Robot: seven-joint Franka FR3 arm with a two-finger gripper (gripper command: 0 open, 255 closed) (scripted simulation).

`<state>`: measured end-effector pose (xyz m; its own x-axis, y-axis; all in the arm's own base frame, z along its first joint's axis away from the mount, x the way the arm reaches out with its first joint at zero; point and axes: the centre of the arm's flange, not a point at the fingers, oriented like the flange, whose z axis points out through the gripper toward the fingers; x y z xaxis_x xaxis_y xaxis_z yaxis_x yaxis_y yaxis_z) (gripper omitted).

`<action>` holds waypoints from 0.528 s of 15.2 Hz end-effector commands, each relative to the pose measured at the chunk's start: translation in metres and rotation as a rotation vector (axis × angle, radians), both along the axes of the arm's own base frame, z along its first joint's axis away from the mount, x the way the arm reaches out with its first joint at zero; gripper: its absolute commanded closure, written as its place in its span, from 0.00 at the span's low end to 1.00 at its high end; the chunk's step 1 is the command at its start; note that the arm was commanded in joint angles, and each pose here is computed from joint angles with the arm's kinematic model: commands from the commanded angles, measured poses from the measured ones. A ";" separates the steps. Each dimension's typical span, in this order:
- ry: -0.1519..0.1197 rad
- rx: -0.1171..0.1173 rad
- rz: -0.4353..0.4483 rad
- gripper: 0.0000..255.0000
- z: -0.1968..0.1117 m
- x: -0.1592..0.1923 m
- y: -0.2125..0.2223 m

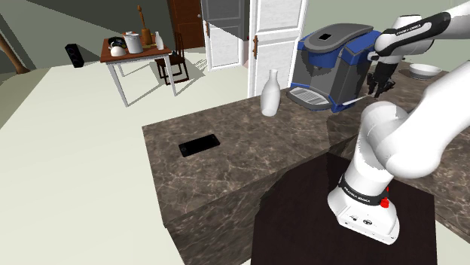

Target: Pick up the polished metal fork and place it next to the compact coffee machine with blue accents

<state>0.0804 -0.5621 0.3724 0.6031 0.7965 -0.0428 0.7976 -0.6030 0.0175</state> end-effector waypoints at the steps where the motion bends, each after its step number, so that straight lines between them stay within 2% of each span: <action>1: 0.000 0.000 0.000 1.00 -0.011 0.000 0.001; 8: 0.000 0.000 0.000 1.00 -0.048 0.000 0.001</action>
<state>0.0798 -0.5616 0.3286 0.6030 0.7966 -0.0427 0.7976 -0.6029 0.0176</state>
